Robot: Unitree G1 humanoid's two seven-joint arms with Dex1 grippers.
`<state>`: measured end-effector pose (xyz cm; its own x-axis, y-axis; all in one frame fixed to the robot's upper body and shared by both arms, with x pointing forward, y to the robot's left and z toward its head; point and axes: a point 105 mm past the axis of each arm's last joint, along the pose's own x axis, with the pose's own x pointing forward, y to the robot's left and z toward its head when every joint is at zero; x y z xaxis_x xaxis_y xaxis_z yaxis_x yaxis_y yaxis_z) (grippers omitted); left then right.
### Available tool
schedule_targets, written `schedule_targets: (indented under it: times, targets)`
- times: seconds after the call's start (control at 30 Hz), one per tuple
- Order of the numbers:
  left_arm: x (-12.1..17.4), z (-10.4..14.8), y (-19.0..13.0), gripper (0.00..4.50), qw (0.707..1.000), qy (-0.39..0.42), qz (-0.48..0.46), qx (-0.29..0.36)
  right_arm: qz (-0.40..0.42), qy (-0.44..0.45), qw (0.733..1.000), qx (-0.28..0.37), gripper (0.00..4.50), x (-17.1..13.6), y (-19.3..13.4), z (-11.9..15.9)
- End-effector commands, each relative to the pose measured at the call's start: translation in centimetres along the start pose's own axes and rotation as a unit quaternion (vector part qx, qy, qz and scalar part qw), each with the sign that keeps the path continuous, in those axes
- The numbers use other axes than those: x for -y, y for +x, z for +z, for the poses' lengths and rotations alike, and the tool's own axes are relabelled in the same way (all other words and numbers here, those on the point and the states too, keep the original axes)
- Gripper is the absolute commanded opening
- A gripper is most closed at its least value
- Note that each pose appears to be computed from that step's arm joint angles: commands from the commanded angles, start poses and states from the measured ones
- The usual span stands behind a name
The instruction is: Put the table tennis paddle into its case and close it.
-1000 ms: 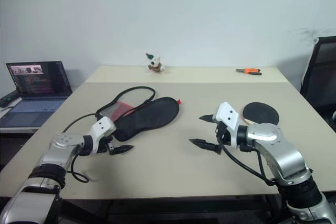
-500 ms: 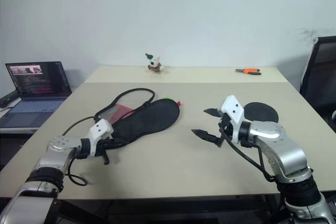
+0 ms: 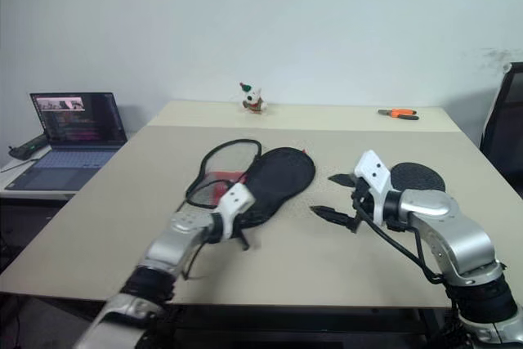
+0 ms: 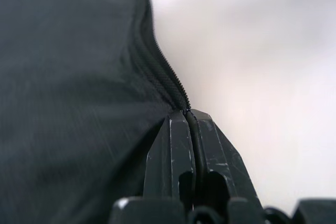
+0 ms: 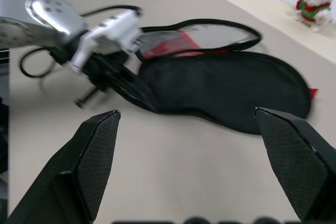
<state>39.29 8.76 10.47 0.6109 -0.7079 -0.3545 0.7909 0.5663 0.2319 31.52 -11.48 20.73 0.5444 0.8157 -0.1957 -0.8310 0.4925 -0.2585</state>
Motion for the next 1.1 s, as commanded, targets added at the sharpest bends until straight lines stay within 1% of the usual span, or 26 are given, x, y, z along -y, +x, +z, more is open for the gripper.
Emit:
schedule_targets:
  times: [0.03,0.1,0.17,0.27,0.3,0.4,0.57,0.63,0.73,0.8,0.87,0.93,1.0,1.1]
  targets:
    - [0.6,2.3,1.8,0.02,1.000,0.017,0.014,0.015,0.000,-0.021,1.000,0.010,4.50,-0.1,-0.5,1.1]
    - [1.1,2.7,2.2,0.02,1.000,0.014,0.013,0.022,-0.004,-0.020,1.000,0.011,4.50,-0.1,-0.5,1.1]
    - [1.5,3.0,1.8,0.02,0.999,0.000,0.007,0.035,-0.014,-0.018,1.000,0.015,4.50,0.2,-0.4,1.2]
    - [1.8,3.0,1.0,0.02,0.999,0.003,0.000,0.041,-0.022,-0.010,0.999,0.021,4.50,0.4,-0.2,1.3]
    - [1.7,2.9,0.3,0.02,0.999,-0.001,0.002,0.042,-0.022,-0.004,1.000,0.022,4.50,0.3,0.0,1.2]
    - [1.4,2.1,-2.1,0.61,0.999,-0.005,0.007,0.037,-0.022,0.003,1.000,0.022,4.50,0.3,0.6,1.0]
    - [0.1,2.7,-3.9,2.43,0.996,-0.028,0.062,0.056,-0.030,0.028,0.999,0.019,4.50,0.9,1.4,0.4]
    - [-0.1,3.4,-4.8,3.08,0.994,-0.045,0.059,0.080,-0.042,0.049,0.998,0.011,4.50,1.3,2.0,-0.1]
    - [-0.2,4.1,-6.8,3.08,0.992,-0.057,0.034,0.110,-0.070,0.092,0.993,-0.013,4.50,2.0,3.0,-1.1]
    - [-0.6,3.8,-8.3,3.08,0.992,-0.051,0.028,0.110,-0.083,0.123,0.989,-0.027,4.50,2.1,3.6,-1.8]
    - [-1.5,3.0,-10.0,3.08,0.993,-0.043,0.033,0.101,-0.100,0.162,0.981,-0.046,4.50,2.1,4.4,-2.8]
    - [-2.8,2.1,-12.2,3.08,0.994,-0.036,0.050,0.087,-0.124,0.217,0.966,-0.064,4.50,2.1,5.8,-3.9]
    - [-4.3,1.4,-14.4,3.08,0.994,-0.033,0.078,0.074,-0.133,0.235,0.960,-0.073,4.50,1.7,7.3,-4.5]
    - [-5.6,0.7,-16.5,3.08,0.992,-0.026,0.109,0.056,-0.138,0.247,0.956,-0.080,4.50,1.1,9.1,-5.2]
